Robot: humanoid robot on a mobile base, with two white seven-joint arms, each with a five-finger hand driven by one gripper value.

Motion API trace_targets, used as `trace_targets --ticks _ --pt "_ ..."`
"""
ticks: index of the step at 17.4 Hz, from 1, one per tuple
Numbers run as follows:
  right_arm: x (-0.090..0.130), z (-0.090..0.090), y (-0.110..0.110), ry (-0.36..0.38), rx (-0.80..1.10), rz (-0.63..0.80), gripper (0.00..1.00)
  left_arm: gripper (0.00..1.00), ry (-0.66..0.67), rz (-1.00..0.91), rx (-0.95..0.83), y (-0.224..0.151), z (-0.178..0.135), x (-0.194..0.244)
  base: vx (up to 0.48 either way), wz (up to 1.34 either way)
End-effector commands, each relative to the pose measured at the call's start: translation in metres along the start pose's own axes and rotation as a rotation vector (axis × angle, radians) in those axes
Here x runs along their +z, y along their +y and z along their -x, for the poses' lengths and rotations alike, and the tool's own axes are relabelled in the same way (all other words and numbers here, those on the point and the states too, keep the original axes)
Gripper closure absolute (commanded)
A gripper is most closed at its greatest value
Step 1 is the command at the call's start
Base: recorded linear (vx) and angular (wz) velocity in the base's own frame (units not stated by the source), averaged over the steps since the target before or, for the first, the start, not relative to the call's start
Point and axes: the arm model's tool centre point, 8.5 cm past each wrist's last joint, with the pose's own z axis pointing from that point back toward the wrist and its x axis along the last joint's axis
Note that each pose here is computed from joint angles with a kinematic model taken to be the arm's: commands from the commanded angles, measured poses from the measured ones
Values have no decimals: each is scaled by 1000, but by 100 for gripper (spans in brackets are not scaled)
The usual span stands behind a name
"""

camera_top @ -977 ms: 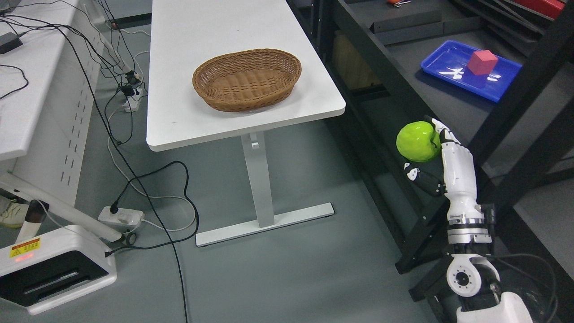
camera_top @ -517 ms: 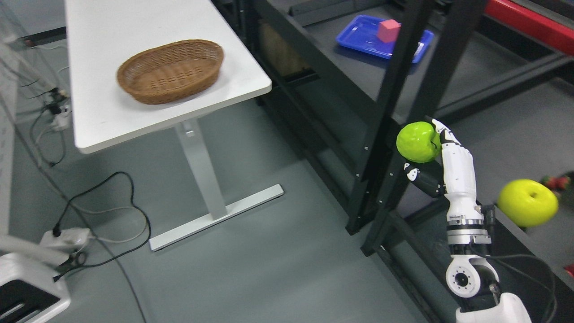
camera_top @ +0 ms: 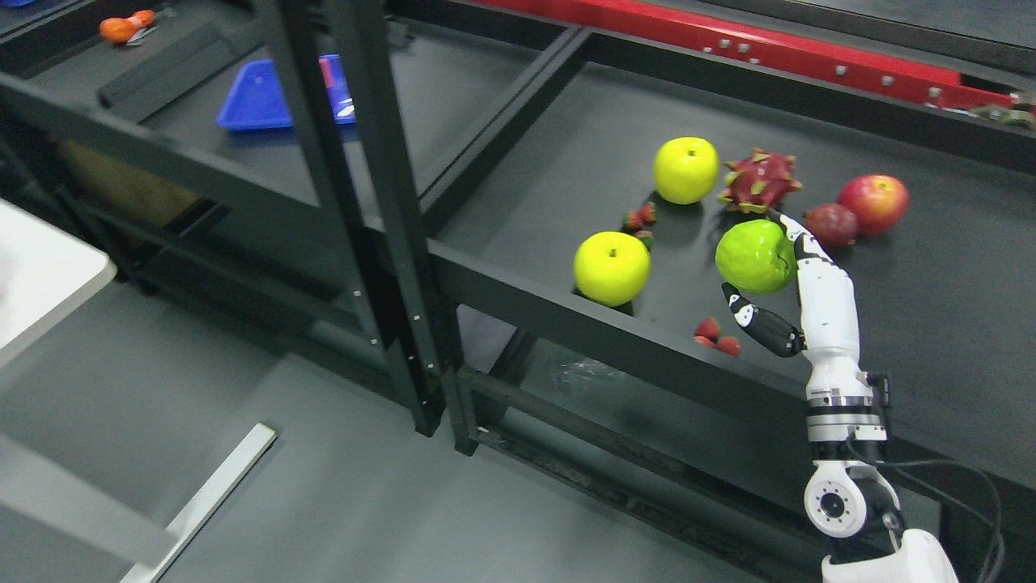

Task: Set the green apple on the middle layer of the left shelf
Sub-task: 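Carry the apple in the right hand toward the shelf tray, then lower the apple onto the tray among the fruit and release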

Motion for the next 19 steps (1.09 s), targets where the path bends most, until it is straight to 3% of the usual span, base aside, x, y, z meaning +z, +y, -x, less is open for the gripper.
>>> trace_targets --ticks 1,7,10,12,15,19 --pt "2 1 1 3 -1 -5 99 0 1 -18 -1 11 0 2 169 -954" --pt "7 3 3 6 3 -22 99 0 2 -18 -1 11 1 2 182 -672" --pt "14 -6 19 -27 -15 -111 99 0 2 -18 -1 11 1 2 198 -367" --pt "19 -21 40 -82 -38 -232 99 0 2 -18 -1 11 1 2 219 -263" --pt "28 -69 82 -264 -98 -462 98 0 1 -18 -1 11 0 2 227 -242" --pt "16 -120 107 -416 -107 -607 97 0 2 -18 -1 11 1 2 202 -221"
